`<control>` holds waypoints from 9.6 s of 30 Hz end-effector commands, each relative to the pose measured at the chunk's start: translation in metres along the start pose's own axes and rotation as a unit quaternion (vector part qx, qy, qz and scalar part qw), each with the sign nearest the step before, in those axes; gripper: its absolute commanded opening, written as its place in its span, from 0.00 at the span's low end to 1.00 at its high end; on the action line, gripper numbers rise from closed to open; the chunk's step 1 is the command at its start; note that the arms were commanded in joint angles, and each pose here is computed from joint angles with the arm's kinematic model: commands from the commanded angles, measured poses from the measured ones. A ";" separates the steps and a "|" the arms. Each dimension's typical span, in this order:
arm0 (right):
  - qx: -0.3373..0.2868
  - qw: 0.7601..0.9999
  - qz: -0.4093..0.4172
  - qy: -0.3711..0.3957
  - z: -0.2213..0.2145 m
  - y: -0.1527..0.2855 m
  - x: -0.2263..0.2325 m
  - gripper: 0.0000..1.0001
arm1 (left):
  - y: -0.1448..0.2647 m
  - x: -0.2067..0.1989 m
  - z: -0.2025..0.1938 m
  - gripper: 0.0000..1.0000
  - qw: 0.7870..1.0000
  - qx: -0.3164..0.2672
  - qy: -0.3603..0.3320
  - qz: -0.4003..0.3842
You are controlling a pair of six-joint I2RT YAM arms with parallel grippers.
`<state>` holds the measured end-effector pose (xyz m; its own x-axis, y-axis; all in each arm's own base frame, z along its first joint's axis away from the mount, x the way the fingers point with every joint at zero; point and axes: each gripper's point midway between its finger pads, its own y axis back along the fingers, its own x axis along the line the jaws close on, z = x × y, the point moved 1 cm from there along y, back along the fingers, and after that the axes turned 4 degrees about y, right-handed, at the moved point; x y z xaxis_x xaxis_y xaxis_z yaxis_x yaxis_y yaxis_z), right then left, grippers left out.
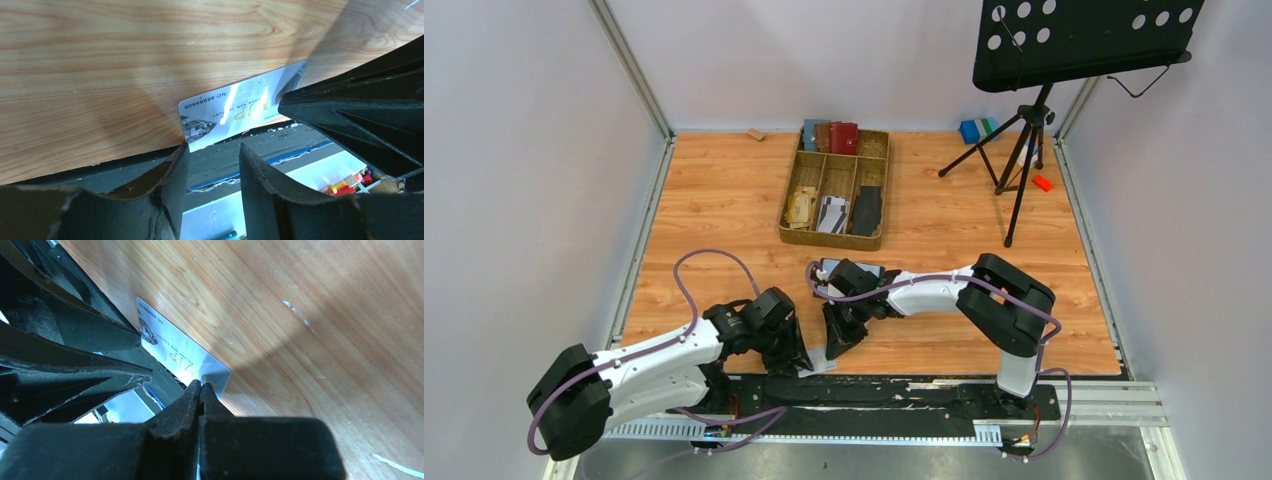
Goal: Take the credit cards out of the card holder
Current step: Pick up the credit card at the corner of the board.
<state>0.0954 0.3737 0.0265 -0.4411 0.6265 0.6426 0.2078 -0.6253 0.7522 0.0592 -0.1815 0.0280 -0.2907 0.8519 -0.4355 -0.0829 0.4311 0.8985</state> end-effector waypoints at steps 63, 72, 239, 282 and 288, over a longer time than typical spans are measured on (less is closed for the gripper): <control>-0.275 0.712 -0.160 0.626 -0.009 0.137 0.074 0.99 | -0.020 -0.060 0.084 0.00 0.950 0.074 -0.283 0.110; -0.233 0.655 -0.146 0.704 0.001 0.073 0.085 0.98 | -0.024 -0.048 0.077 0.00 0.937 0.123 -0.304 0.124; 0.138 0.795 -0.118 0.579 -0.025 -0.017 -0.053 0.61 | 0.019 -0.020 0.139 0.00 0.981 0.094 -0.164 0.044; 0.143 0.814 -0.186 0.532 -0.059 -0.017 -0.058 0.59 | 0.015 -0.012 0.129 0.00 0.980 0.102 -0.163 0.046; 0.139 0.815 -0.189 0.530 -0.059 -0.017 -0.059 0.47 | 0.014 -0.009 0.126 0.00 0.980 0.104 -0.161 0.047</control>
<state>0.0854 0.3962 0.0209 -0.9816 -0.1172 -0.1505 -0.0624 -0.5485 0.8338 0.1836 -0.1443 0.0361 0.0145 0.9336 -0.3579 0.1463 0.3521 0.9245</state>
